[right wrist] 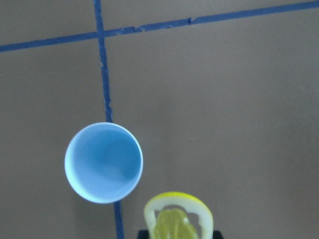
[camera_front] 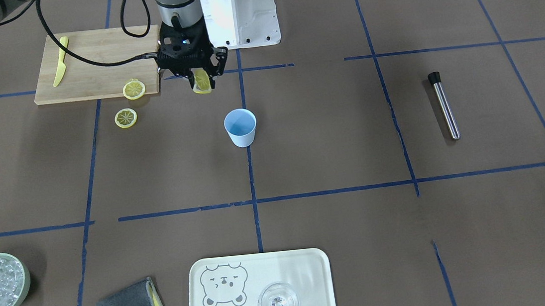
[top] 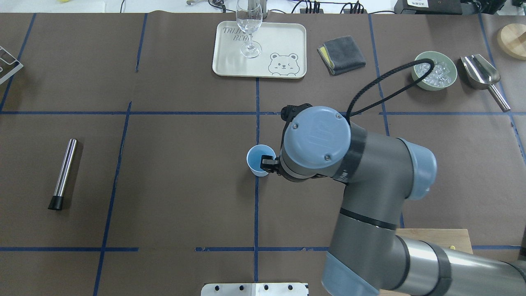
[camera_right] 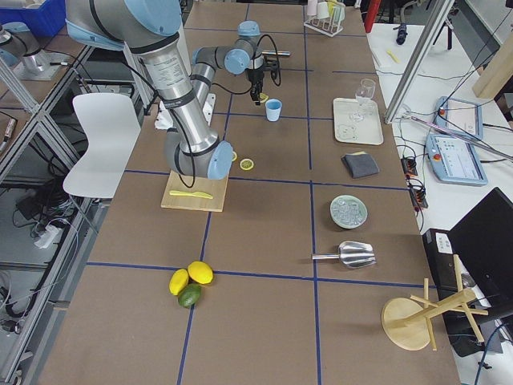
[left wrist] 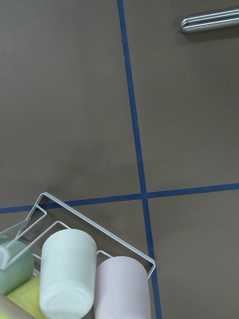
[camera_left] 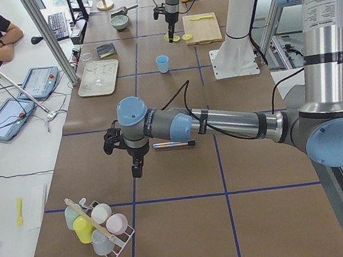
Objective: Squeeze lemon into cup
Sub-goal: 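Carry the lemon slice with the right gripper over the blue cup, then release the lemon slice into the cup and raise the right arm away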
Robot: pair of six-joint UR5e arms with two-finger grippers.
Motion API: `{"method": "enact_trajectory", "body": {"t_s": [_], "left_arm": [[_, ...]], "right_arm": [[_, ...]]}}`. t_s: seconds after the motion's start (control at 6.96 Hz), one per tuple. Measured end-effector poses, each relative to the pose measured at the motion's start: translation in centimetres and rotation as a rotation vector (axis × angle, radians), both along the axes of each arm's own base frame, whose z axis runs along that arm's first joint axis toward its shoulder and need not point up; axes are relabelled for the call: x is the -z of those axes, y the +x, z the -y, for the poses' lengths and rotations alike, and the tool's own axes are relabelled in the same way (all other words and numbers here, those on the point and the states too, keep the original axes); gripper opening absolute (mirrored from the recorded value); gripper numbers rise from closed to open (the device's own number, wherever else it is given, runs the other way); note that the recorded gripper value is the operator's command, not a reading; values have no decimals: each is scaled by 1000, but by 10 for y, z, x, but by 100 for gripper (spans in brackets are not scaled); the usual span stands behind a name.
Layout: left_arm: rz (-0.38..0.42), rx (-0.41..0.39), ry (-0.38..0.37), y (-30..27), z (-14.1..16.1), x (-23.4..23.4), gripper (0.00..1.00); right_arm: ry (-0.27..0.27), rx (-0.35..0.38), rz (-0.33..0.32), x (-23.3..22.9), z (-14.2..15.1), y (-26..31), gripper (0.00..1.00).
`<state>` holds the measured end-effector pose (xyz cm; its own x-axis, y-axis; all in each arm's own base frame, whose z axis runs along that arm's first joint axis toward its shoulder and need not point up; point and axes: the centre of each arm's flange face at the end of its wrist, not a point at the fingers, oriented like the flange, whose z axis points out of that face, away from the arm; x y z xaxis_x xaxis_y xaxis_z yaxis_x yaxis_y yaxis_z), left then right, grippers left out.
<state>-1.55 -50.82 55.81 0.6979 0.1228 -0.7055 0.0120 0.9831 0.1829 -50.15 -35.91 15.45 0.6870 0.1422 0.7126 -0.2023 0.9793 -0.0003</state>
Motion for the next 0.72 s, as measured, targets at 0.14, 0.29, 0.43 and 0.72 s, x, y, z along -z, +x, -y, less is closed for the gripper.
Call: {"method": "enact_trajectory", "body": {"t_s": [0.14, 0.29, 0.43, 0.72], "left_arm": [[0, 0, -4, 0, 0, -3, 100], [0, 0, -8, 0, 1, -5, 100], [1, -1, -11, 0, 1, -6, 100], [1, -1, -12, 0, 1, -7, 100]], "right_arm": [[0, -10, -6, 3, 16, -20, 48], [-1, -16, -14, 5, 29, -39, 48], [-1, -19, -15, 8, 37, -51, 49], [1, -19, -13, 13, 42, -62, 49]]}}
